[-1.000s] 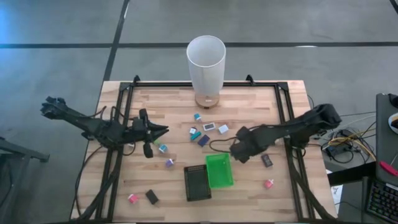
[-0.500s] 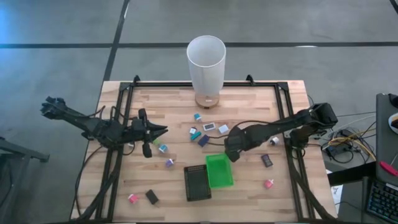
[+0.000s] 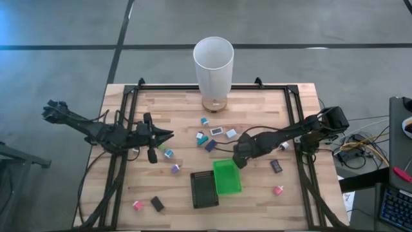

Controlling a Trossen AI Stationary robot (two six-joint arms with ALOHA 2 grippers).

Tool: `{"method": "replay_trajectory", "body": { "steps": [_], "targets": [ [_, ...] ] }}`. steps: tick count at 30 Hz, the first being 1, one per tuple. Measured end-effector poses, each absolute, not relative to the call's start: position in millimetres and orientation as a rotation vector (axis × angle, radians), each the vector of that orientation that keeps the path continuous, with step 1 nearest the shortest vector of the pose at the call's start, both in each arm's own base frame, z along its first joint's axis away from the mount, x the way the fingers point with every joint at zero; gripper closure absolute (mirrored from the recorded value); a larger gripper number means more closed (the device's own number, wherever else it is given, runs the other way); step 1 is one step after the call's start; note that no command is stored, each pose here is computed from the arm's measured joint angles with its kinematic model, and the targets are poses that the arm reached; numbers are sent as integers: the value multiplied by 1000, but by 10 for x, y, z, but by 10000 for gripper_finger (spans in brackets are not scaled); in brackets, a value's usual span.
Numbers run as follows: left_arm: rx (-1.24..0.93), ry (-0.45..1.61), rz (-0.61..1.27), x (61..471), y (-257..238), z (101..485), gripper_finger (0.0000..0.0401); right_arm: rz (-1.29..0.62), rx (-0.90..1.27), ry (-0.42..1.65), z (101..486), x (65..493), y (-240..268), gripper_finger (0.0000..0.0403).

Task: Pick & Place Office items
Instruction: Put the bottom white charger adapter into the green bin

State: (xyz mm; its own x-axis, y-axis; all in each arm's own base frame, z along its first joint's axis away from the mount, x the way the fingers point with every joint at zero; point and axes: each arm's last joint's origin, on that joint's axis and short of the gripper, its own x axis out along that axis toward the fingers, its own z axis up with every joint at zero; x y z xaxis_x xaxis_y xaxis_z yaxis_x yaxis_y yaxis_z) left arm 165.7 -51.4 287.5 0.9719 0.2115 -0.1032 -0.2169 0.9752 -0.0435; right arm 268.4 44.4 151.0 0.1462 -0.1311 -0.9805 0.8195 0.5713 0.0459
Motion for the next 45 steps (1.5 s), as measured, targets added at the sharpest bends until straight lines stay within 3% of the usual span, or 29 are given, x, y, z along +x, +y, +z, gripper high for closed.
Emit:
{"method": "replay_trajectory", "body": {
  "steps": [14,18,24,33,41,45],
  "targets": [
    [-55,98,216,1657,-514,2876,346,-822,720,1251,1389,2586,427,33],
    [-55,98,216,1657,-514,2876,346,-796,723,1229,1384,2612,431,98],
    [-55,98,216,1657,-514,2876,346,-732,678,1181,1412,2683,435,243],
    [-55,98,216,1657,-514,2876,346,-700,672,1211,1412,2676,457,239],
    [-55,98,216,1657,-514,2874,346,-785,523,1308,1477,2526,466,239],
    [-54,100,216,1657,-514,2867,346,-780,450,1246,1609,2496,561,239]
  ]
}}
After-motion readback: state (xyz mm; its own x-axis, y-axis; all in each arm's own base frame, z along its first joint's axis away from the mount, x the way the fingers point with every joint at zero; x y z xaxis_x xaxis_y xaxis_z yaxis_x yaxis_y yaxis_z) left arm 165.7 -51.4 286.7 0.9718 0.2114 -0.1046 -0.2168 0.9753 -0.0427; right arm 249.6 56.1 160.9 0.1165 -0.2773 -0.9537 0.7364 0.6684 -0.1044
